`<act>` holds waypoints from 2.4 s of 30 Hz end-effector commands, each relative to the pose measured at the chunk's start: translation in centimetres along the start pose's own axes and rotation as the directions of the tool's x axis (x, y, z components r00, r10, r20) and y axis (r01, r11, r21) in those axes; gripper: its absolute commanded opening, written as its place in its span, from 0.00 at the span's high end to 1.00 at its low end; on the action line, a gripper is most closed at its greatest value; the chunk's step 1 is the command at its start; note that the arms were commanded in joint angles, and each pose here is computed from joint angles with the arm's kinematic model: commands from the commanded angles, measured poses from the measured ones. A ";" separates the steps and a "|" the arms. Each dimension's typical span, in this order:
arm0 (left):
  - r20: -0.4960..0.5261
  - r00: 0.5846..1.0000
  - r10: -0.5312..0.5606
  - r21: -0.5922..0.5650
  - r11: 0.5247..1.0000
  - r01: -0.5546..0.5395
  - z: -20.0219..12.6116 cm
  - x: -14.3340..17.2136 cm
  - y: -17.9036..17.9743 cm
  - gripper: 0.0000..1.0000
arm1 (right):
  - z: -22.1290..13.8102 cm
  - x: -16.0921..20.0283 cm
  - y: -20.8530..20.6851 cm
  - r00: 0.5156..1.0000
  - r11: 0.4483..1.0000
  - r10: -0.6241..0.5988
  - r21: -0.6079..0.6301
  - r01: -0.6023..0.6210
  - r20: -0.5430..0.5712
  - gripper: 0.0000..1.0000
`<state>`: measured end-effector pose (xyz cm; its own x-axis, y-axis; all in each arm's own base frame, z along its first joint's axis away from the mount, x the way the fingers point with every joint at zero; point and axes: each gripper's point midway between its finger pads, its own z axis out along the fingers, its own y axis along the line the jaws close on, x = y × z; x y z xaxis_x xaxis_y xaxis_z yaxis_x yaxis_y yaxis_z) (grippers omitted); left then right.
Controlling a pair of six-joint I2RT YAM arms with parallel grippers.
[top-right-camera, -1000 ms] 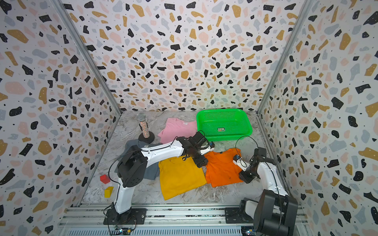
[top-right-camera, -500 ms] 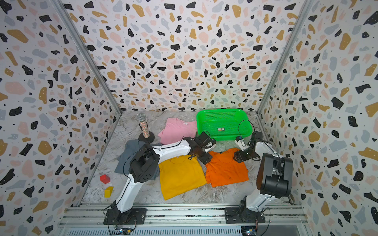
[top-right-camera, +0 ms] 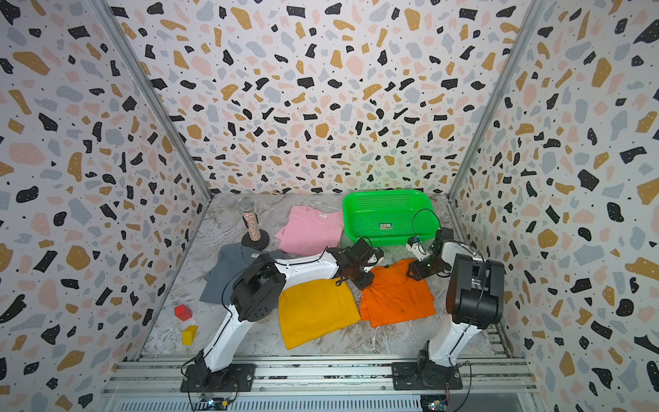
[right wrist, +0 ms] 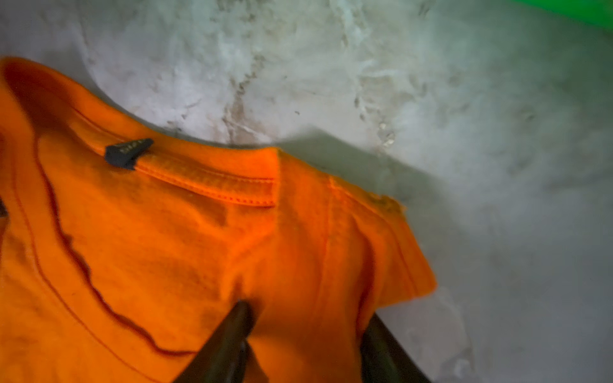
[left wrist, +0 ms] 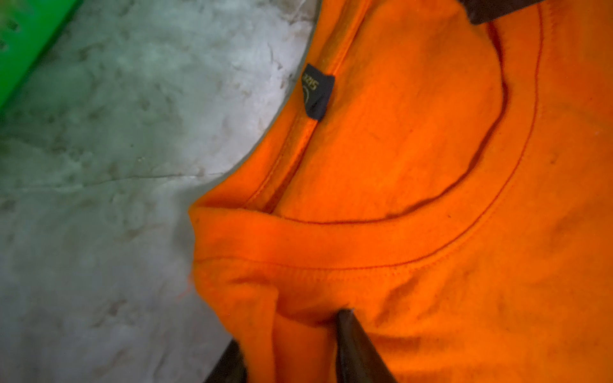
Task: Put the folded t-shirts into the basket
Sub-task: Pick up the T-shirt from the center of the board, then place the T-shirt in the bin.
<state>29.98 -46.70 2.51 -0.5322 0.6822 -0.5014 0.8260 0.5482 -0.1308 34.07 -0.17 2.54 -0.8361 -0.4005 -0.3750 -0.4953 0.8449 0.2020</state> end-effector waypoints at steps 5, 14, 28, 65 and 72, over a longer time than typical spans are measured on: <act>-0.023 1.000 -0.007 0.063 0.998 0.009 -0.4 0.6 -0.4 0.93 | -0.9 -0.5 2.5 1.000 0.993 -0.007 -0.118 0.008 0.013 0.85; 0.122 0.980 0.154 0.160 0.972 -0.173 -6.9 -3.9 -1.1 1.00 | -7.5 -5.3 4.3 0.962 0.998 -0.029 -0.048 0.044 0.273 1.00; 0.360 0.858 0.367 -0.027 0.923 -0.383 -18.8 -14.7 3.8 1.00 | -19.5 -14.8 1.4 0.755 0.970 0.047 0.151 -0.192 0.655 1.00; 0.383 0.847 0.368 -0.373 0.901 -0.222 -5.0 -18.6 20.4 1.00 | -3.4 -23.4 -15.3 0.955 0.900 0.045 0.403 -0.167 0.295 1.00; 0.311 0.834 0.456 -0.554 0.800 -0.230 -5.1 -18.9 23.4 0.81 | -2.2 -23.4 -16.6 0.966 0.887 0.046 0.434 -0.157 0.255 0.79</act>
<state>55.17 -47.14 12.30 -0.0367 0.6198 -0.7839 0.7898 0.4986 0.3572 60.94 -1.56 7.48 -0.7673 -0.2555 -0.5881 -0.2925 0.9557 -0.0334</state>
